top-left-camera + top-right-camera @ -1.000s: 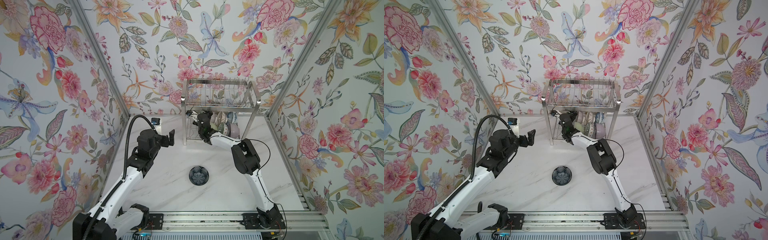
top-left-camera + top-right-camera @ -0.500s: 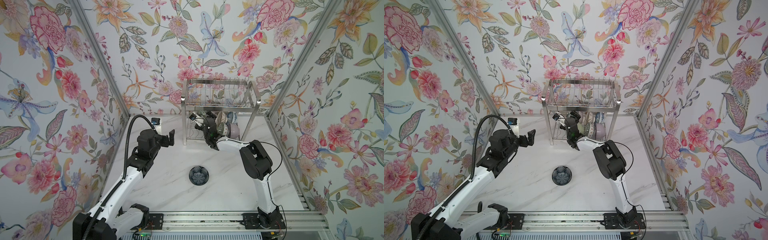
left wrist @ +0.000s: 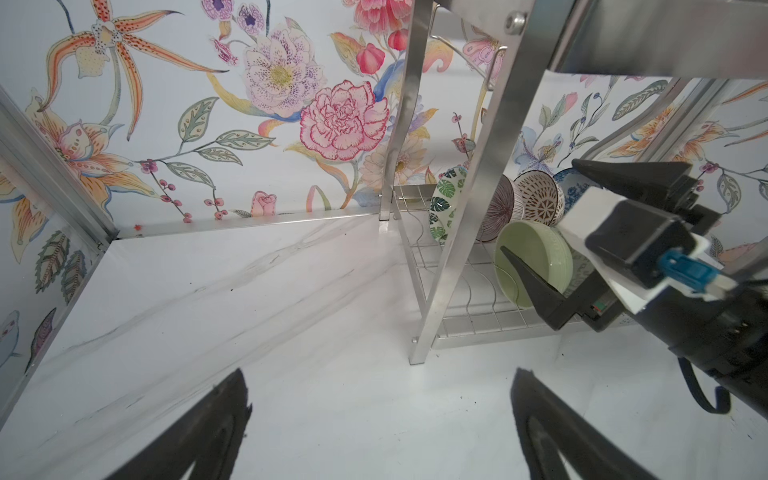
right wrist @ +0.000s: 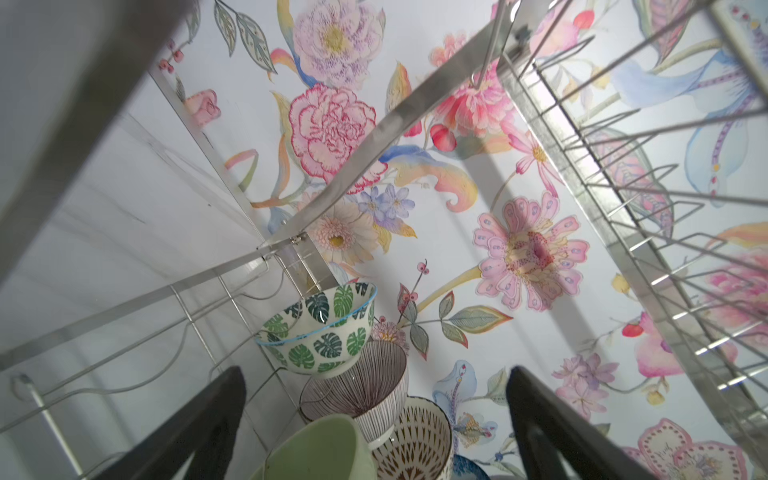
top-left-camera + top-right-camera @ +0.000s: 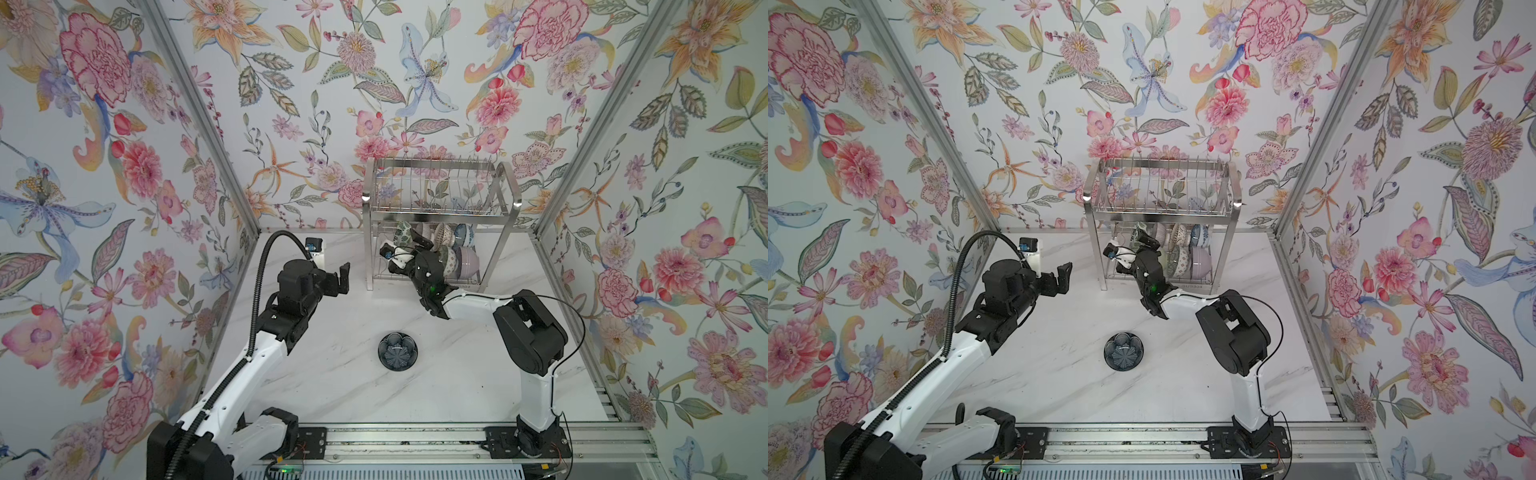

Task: Load the bowls into the dish rack
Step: 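Withdraw the right gripper from the rack while the left moves toward the dark blue bowl, then lower the left gripper and close it on the dark blue bowl rim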

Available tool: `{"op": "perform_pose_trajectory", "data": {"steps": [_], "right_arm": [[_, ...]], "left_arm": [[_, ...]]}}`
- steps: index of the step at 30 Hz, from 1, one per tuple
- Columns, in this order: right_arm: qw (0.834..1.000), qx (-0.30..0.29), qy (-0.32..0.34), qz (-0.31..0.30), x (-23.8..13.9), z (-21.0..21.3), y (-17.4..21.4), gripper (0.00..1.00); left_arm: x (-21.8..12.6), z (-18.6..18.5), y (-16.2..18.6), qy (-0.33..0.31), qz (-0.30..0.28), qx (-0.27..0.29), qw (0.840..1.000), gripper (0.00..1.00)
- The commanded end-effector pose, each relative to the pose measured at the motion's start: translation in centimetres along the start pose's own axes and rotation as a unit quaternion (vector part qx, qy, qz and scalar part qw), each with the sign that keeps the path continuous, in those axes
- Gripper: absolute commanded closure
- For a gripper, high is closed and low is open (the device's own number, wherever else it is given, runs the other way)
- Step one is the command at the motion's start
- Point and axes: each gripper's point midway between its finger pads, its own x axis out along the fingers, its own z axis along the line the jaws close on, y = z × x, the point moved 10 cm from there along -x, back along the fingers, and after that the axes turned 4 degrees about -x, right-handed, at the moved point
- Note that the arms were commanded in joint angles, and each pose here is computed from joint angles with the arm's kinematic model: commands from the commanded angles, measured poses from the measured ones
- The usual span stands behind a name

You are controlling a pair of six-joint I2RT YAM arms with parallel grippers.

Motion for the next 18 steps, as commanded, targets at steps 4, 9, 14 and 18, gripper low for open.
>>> {"op": "perform_pose_trajectory", "data": {"steps": [4, 9, 14, 18], "right_arm": [[0.997, 0.060, -0.009, -0.046, -4.4, -2.2, -2.6, 0.01], [0.985, 0.157, -0.061, -0.025, -8.6, -4.4, -2.9, 0.01], [0.965, 0.233, -0.101, 0.064, -11.4, -7.0, -1.4, 0.01], [0.934, 0.314, -0.112, 0.129, -12.9, -9.6, 1.5, 0.01]], "left_arm": [[0.3, -0.8, 2.0, -0.011, 0.051, 0.026, 0.998, 0.01], [0.8, -1.6, 4.4, 0.018, 0.097, 0.026, 0.995, 0.01], [1.3, -3.0, 7.9, 0.080, 0.175, 0.042, 0.980, 0.01], [1.3, -4.7, 10.8, 0.114, 0.248, 0.080, 0.959, 0.01]]}}
